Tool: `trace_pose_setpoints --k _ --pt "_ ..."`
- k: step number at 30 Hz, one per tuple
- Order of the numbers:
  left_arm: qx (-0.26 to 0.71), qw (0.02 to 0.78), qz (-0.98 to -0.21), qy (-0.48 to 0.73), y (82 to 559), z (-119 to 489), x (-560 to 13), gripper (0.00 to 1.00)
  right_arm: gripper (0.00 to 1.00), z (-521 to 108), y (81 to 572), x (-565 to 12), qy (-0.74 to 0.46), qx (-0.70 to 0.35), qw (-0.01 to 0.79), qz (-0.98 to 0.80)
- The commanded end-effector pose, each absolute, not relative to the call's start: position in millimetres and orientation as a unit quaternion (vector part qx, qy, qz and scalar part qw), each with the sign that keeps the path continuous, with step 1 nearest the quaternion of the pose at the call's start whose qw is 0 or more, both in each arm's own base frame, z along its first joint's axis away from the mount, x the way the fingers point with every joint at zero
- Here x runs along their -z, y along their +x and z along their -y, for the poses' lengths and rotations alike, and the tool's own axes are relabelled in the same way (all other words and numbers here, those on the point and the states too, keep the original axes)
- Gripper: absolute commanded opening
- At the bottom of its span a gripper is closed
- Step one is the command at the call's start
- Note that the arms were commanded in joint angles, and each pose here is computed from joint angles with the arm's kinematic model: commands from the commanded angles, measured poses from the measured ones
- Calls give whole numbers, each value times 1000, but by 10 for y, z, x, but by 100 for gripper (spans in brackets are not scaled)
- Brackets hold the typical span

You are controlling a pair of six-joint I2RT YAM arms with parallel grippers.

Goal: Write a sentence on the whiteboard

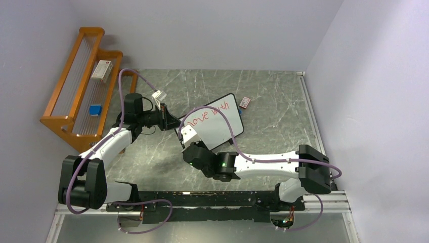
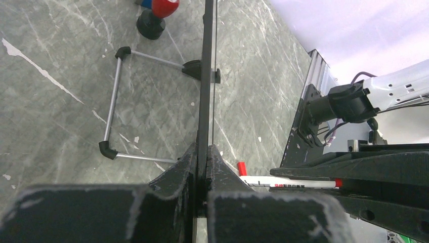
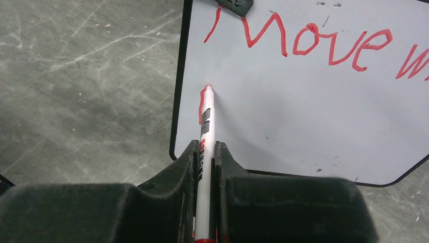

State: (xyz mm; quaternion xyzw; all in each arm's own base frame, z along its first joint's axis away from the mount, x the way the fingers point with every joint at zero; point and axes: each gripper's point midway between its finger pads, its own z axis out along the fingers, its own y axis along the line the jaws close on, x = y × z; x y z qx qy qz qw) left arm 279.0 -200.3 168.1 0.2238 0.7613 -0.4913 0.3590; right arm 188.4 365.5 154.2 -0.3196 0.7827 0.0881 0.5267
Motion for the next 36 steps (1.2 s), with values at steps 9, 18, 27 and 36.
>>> trace_pose_setpoints --k 9,18,27,36 --pt "480 332 -786 205 2765 1959 -1496 5 0 -3745 1969 -1582 -307 -93 534 -782" --pt "480 332 -786 205 2762 1960 -1492 5 0 -3603 2032 -1564 -288 -70 538 -789" --pt "480 332 -786 204 2763 1960 -1491 5 0 -3508 2028 -1530 -276 -65 534 -796" --pt "478 332 -787 204 2768 1957 -1491 5 0 -3415 1992 -1426 -271 -61 523 -806"
